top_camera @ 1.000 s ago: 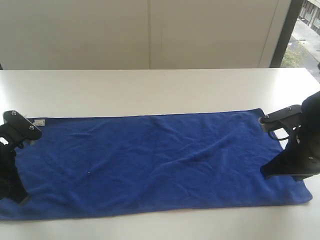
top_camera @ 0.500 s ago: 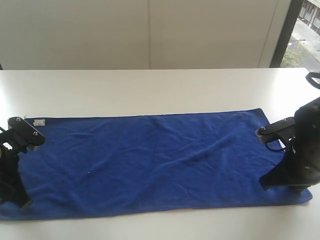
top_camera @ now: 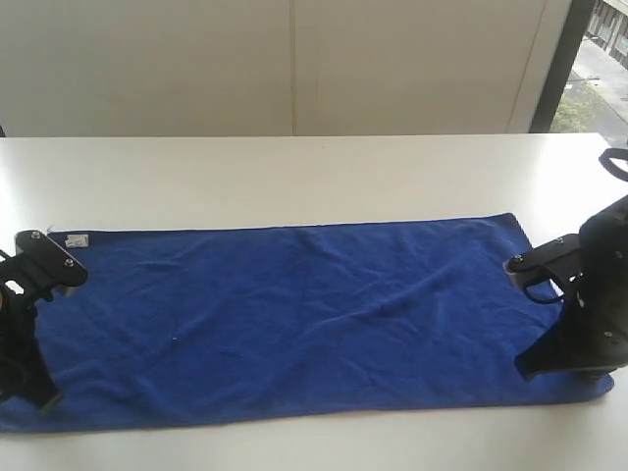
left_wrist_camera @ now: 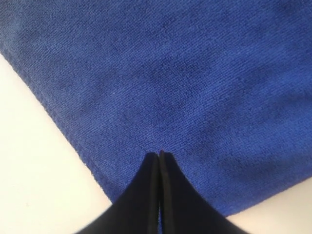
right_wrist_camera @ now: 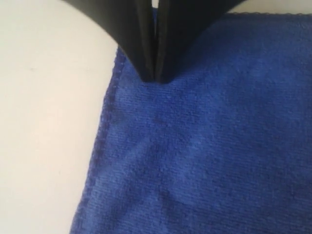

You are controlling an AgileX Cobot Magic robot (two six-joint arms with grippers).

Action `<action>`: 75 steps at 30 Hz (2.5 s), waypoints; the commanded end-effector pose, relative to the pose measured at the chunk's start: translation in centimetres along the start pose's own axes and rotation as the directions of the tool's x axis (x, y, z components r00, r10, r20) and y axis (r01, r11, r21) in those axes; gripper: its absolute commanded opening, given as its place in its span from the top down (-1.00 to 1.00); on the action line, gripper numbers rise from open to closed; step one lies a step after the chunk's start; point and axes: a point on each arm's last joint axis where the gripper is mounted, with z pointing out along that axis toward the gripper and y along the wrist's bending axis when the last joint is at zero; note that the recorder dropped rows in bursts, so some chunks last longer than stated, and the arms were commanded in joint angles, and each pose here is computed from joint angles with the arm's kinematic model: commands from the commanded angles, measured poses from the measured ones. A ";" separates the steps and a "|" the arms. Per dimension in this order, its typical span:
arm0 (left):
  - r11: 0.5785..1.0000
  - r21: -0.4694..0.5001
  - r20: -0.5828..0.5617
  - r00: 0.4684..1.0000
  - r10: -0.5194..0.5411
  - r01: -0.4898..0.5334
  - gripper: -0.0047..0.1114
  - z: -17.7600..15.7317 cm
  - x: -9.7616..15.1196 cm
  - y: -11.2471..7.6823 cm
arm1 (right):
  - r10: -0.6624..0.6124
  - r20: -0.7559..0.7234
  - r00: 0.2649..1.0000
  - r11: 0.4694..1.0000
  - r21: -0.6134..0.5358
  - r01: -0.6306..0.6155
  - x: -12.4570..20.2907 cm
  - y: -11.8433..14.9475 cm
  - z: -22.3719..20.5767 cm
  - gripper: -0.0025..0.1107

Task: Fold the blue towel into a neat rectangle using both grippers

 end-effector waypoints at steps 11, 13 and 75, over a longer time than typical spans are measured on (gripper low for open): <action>1.000 0.005 -0.019 1.000 -0.010 0.010 0.92 0.0 0.2 0.0 | -0.021 -0.134 0.991 1.000 0.019 0.024 2.0 0.2 0.9 0.96; 1.000 0.005 -0.019 1.000 -0.010 0.010 0.92 0.0 0.2 0.0 | -0.006 -0.146 0.989 0.999 0.051 0.013 2.2 -0.1 1.0 0.96; 0.996 0.042 0.033 0.996 -0.084 0.083 0.92 -0.5 -0.7 0.0 | 0.149 0.264 0.953 0.988 -0.081 -0.132 -18.9 -8.8 5.5 0.96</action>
